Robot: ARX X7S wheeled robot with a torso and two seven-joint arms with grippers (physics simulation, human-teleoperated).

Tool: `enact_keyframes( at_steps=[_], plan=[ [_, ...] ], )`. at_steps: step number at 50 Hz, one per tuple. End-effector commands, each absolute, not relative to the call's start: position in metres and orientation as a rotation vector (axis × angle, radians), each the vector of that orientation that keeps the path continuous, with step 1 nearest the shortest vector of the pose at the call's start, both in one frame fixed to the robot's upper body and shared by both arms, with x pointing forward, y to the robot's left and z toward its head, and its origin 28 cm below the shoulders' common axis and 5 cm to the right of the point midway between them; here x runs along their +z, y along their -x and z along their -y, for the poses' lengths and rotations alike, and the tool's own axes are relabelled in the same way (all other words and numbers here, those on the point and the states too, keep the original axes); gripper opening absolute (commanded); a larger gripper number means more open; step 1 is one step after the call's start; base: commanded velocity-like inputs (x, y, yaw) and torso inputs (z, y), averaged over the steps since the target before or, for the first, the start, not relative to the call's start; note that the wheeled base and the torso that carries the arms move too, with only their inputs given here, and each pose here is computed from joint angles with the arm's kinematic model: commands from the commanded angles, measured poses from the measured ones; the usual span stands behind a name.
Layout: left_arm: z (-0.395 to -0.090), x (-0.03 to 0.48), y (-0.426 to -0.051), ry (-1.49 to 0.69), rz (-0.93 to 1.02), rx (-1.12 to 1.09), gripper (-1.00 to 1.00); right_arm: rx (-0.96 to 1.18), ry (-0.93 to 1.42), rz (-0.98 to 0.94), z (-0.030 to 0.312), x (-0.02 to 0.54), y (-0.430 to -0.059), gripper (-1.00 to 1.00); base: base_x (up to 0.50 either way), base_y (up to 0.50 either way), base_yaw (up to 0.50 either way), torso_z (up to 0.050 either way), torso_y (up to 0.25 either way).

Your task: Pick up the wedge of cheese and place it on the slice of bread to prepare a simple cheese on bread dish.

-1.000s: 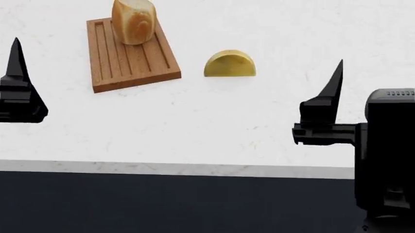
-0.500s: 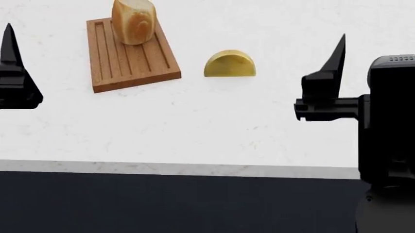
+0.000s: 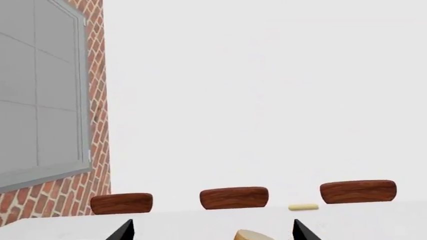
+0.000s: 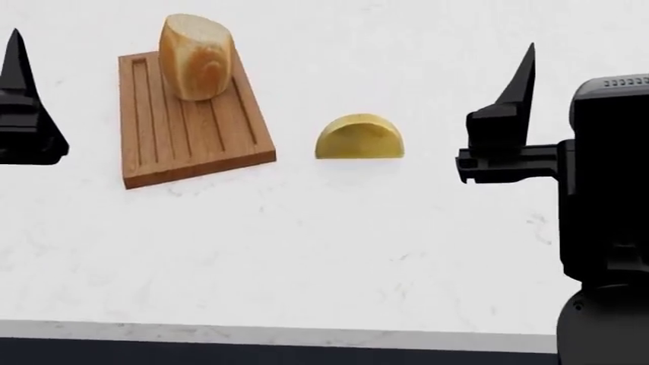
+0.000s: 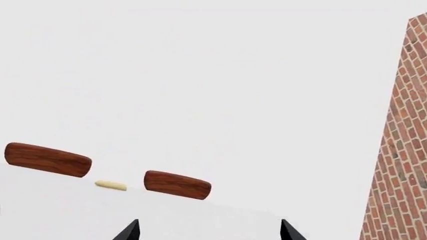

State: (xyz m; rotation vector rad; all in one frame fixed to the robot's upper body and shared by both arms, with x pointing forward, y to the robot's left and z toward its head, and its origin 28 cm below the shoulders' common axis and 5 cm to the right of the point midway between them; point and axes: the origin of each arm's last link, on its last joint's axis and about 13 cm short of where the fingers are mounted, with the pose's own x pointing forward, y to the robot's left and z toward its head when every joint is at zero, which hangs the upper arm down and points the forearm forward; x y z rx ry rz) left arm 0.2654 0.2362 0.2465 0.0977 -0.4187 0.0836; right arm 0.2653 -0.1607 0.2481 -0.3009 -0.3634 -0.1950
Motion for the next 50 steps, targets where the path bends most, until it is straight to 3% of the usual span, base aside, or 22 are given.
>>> enact_keyframes(
  at_steps=[1,17,50],
  plan=[
    [-0.2358,0.2448,-0.2663,-0.101,0.415,0.082,1.0,-0.194,0.303,0.36,0.1606,0.2482,-0.2656,1.0,0.32,0.0,0.0,0.0,0.0],
    [-0.2348,0.2455,-0.2652,-0.097,0.415,0.074,1.0,-0.192,0.311,0.354,0.1598,0.2465,-0.266,1.0,0.31,0.02,0.0,0.0,0.0],
    [-0.235,0.2433,-0.2672,-0.099,0.407,0.072,1.0,-0.198,0.31,0.342,0.1608,0.2435,-0.267,1.0,0.14,0.23,0.0,0.0,0.0]
  ],
)
